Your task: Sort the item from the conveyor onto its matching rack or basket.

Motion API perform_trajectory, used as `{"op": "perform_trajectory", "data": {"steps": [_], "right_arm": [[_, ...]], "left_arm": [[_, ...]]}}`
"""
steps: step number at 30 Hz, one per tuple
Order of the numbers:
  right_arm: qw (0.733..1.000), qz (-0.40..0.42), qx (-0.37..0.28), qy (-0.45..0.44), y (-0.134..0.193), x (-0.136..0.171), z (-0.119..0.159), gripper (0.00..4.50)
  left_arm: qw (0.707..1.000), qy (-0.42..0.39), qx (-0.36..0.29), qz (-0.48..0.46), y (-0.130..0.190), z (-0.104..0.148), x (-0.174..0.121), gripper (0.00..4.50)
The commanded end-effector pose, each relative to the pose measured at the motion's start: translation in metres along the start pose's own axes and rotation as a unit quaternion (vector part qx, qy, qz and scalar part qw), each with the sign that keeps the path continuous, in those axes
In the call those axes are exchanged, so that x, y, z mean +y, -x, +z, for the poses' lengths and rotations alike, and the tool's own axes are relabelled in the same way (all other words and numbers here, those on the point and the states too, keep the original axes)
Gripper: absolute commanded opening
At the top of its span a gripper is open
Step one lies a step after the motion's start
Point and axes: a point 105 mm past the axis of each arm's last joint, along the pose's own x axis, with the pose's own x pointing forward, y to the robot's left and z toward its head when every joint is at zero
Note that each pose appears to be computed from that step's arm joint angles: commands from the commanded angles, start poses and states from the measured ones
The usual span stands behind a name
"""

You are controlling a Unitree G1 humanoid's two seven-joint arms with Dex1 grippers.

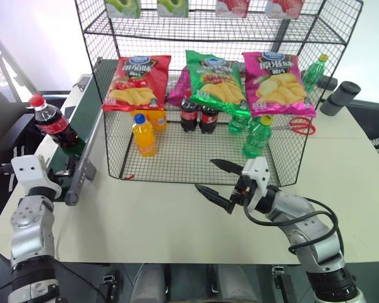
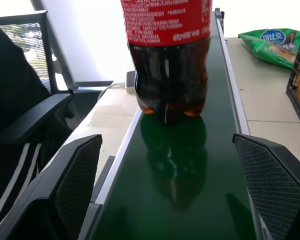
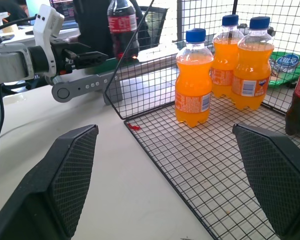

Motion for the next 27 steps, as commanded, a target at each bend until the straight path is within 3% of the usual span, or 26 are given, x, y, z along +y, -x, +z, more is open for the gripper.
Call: {"op": "perform_trajectory", "data": {"steps": [1, 16, 21, 24, 27], "right_arm": [[1.0, 0.01, -0.014, 0.011, -0.002, 0.004, 0.006, 4.47], [1.0, 0.019, -0.003, 0.011, -0.004, 0.01, 0.0, 4.47], [1.0, 0.021, -0.002, 0.011, -0.004, 0.01, 0.0, 4.5], [1.0, 0.021, -0.001, 0.011, -0.003, 0.01, 0.0, 4.5], [1.0, 0.022, -0.002, 0.012, -0.003, 0.01, 0.002, 4.5]], "left_arm": [[0.999, 0.006, -0.028, 0.02, -0.002, 0.016, 0.011, 4.5], [0.998, 0.032, -0.033, 0.036, 0.001, 0.018, 0.018, 4.5], [0.998, 0.026, -0.039, 0.033, 0.004, 0.022, 0.017, 2.91], [0.998, 0.023, -0.055, -0.001, 0.003, 0.035, 0.011, 2.91], [0.99, -0.009, -0.091, -0.106, 0.009, 0.07, -0.006, 2.91]]}}
